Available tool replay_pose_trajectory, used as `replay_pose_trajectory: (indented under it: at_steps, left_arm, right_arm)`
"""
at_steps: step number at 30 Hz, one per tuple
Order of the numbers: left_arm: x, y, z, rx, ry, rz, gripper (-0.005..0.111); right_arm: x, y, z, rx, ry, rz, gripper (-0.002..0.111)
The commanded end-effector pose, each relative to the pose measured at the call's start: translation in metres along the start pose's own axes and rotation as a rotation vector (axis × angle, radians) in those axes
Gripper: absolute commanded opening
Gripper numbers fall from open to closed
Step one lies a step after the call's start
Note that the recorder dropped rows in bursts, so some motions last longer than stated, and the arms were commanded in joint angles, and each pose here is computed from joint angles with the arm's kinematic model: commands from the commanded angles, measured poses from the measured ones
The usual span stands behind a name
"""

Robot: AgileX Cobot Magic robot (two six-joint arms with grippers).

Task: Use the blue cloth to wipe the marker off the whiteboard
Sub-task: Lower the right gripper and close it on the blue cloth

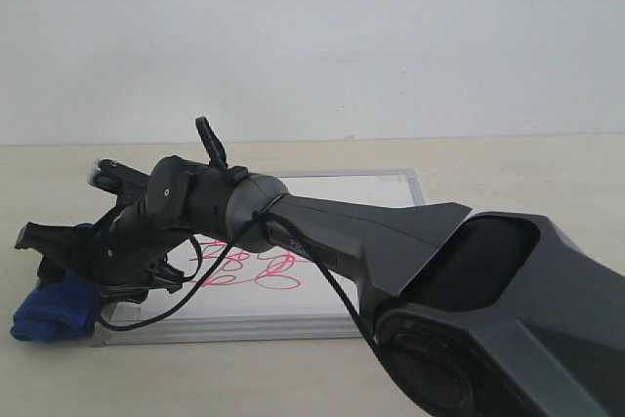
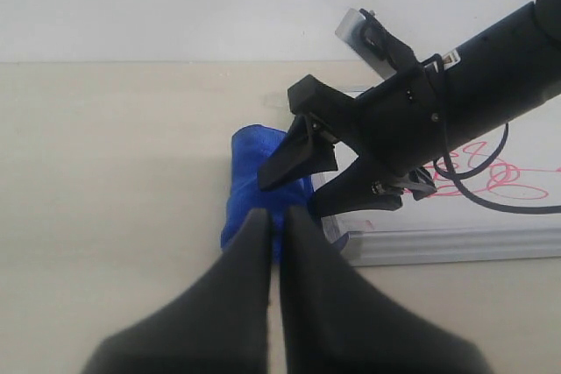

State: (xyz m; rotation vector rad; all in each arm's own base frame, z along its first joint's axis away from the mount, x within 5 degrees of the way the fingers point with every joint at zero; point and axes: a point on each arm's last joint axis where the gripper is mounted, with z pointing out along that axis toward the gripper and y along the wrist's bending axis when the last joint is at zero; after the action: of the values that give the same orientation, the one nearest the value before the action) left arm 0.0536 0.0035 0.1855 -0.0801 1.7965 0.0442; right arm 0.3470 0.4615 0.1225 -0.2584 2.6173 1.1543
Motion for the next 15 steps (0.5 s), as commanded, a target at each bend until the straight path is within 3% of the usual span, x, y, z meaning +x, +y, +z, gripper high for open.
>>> replay_pose_trajectory:
  at_steps: [1,8,13,15]
  left_arm:
    - [0.001,-0.001,0.001,0.011,0.000,-0.005,0.004]
    - [0.001,-0.001,0.001,0.011,0.000,-0.005,0.004]
    - [0.001,-0.001,0.001,0.011,0.000,-0.005,0.004]
    - [0.001,-0.001,0.001,0.011,0.000,-0.005,0.004]
  right_arm:
    - [-0.001,0.000,-0.001,0.001,-0.005,-0.009,0.063]
    - [-0.001,0.000,-0.001,0.009,0.002,-0.003,0.062]
    - [0.004,-0.008,0.007,0.018,0.019,0.014,0.048]
    - [0.007,-0.013,0.012,0.023,0.036,0.028,0.047]
